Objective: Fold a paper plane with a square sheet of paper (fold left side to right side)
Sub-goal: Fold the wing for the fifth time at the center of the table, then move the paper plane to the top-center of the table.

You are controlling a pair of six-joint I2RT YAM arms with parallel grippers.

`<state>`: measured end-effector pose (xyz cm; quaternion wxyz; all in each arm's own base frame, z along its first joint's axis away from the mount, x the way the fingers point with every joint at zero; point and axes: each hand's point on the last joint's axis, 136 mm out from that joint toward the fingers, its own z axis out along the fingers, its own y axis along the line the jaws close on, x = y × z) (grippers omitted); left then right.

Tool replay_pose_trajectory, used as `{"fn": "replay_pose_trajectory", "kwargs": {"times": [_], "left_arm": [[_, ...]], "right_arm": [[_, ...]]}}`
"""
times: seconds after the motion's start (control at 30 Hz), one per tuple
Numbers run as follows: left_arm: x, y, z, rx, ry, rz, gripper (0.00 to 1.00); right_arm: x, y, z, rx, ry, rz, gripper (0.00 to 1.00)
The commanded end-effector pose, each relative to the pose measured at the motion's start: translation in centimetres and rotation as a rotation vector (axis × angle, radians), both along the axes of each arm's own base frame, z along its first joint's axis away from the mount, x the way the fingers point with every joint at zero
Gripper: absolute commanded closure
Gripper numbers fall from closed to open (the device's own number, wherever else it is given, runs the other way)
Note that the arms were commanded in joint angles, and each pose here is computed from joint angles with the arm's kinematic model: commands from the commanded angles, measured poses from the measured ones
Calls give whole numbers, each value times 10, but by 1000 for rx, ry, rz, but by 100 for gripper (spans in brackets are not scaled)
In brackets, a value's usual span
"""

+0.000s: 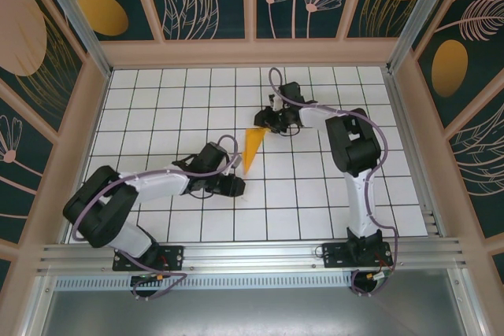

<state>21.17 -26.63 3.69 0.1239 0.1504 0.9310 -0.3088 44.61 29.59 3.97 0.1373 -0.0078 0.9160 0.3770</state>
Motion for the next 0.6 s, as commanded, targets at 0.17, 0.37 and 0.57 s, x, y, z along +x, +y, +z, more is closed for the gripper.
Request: {"fn": "replay_pose_trajectory", "kwargs": {"times": [0.17, 0.37, 0.57], "left_arm": [[63, 44, 62, 128, -355, 300, 52], [94, 74, 101, 168, -534, 518, 47], [106, 78, 128, 130, -620, 592, 46]], "right_arm": [[-3, -41, 75, -188, -197, -116, 47], [-53, -33, 56, -252, -129, -152, 35], [-94, -13, 19, -223, -3, -120, 37]]}}
